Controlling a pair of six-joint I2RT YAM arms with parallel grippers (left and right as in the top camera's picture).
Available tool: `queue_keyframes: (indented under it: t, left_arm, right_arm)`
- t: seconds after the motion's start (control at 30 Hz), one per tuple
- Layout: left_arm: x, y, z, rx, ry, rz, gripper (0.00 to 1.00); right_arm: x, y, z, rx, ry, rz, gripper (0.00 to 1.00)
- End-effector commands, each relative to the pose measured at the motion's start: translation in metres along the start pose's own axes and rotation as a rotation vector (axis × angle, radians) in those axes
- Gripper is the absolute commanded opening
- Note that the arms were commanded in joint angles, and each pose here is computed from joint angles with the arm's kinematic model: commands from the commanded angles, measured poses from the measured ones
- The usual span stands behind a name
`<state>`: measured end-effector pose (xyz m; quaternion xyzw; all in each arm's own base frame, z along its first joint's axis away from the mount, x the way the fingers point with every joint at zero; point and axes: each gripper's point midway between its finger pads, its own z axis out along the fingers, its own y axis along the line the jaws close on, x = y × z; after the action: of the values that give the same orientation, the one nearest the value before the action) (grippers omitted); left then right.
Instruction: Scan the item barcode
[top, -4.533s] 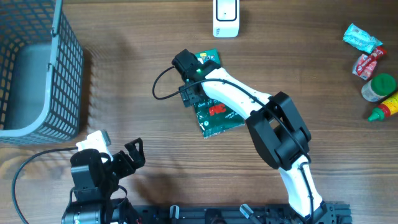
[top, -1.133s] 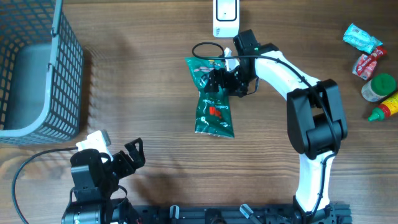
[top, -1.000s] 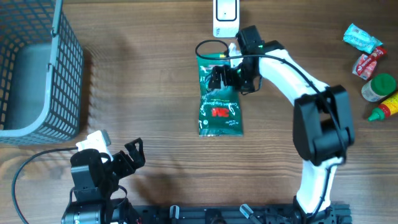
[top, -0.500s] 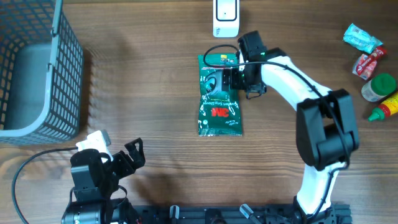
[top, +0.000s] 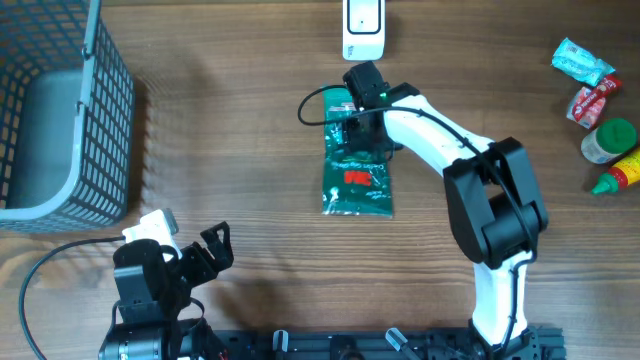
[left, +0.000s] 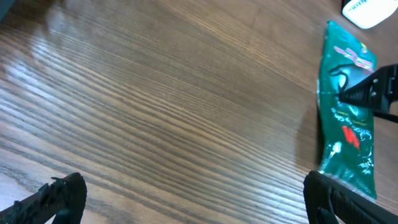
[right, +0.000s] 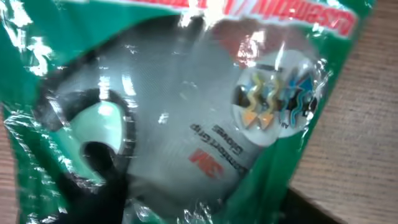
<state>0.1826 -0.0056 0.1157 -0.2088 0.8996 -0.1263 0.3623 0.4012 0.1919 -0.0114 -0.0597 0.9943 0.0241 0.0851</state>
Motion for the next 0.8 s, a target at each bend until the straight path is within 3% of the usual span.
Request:
queue_keyframes:
  t: [0.0, 0.17, 0.37, 0.57, 0.77]
  left_arm:
    - [0.0, 0.003, 0.001, -0.012, -0.007, 0.008, 1.0]
    - [0.0, 0.003, 0.001, -0.012, -0.007, 0.008, 1.0]
    - [0.0, 0.003, 0.001, -0.012, -0.007, 0.008, 1.0]
    - [0.0, 0.003, 0.001, -0.012, -0.007, 0.008, 1.0]
    - [0.0, 0.003, 0.001, -0.012, -0.007, 0.008, 1.0]
  right_arm:
    - [0.118, -0.041, 0.097, 0.147, 0.417, 0.009, 0.04]
    - [0.104, -0.041, 0.084, 0.151, 0.389, 0.038, 0.04]
    - [0.042, -0.052, 0.004, 0.282, 0.173, 0.172, 0.04]
    - [-0.012, -0.077, -0.111, 0.601, -0.257, 0.128, 0.04]
    - [-0.027, -0.056, -0.23, 0.8, -0.659, 0.1, 0.04]
